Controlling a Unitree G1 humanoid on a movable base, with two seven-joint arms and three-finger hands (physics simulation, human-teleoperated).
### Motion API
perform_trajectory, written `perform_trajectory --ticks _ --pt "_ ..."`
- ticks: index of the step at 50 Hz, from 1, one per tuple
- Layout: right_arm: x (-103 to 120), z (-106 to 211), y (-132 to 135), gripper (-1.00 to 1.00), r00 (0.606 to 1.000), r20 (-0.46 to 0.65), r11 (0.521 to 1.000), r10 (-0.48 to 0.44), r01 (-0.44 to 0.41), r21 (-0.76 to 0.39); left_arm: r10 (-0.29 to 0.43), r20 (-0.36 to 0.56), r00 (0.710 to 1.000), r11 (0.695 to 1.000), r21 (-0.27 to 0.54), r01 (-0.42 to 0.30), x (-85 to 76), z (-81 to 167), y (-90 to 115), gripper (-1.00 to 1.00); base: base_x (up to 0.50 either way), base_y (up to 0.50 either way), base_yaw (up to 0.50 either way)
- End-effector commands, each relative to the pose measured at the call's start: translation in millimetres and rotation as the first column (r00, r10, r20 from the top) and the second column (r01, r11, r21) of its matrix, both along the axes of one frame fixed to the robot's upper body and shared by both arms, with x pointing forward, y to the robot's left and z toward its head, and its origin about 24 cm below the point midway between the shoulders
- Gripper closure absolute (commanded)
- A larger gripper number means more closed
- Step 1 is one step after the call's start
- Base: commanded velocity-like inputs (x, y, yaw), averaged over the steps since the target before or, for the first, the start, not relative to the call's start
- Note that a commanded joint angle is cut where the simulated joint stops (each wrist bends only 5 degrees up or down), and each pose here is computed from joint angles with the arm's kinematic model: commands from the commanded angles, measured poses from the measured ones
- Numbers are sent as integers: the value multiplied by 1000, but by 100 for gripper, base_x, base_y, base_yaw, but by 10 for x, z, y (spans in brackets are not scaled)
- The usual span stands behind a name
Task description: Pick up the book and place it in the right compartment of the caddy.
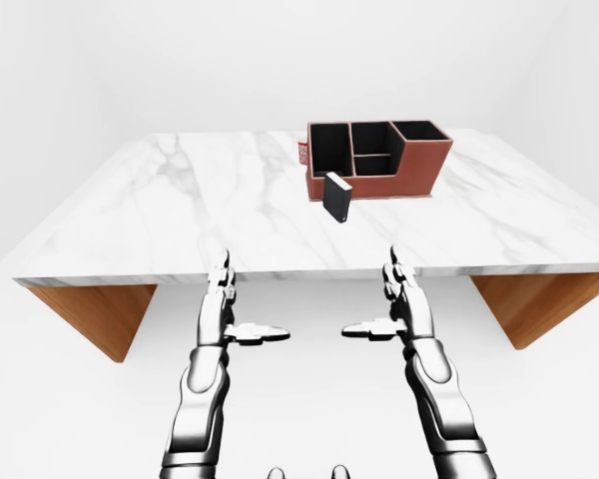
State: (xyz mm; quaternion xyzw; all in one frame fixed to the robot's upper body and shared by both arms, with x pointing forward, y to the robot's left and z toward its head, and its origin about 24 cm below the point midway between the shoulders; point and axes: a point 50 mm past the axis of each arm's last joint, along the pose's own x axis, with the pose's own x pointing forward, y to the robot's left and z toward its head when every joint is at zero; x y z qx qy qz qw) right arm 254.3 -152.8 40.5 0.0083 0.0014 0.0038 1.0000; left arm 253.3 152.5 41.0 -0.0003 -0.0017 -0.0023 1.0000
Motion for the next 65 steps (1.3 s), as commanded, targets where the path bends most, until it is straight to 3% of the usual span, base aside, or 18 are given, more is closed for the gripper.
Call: perform_trajectory --ticks 1,18,48,65 --pt "7 -11 -56 -100 1000 -2 999 18 -18 35 -8 6 1000 1000 -1 8 -20 7 57 -100 0 0 0" --pt "14 -24 -42 -100 1000 0 999 23 -23 37 -9 4 1000 1000 -2 9 -43 62 46 -100 0 -2 0" --pt "12 -31 -37 -100 1000 -1 999 22 -22 26 -17 0 1000 1000 5 17 -28 41 36 -100 0 -47 0" --pt "13 -42 -13 -100 999 -1 999 36 -36 -21 -19 -4 1000 1000 7 19 -8 -15 40 -100 11 0 0"
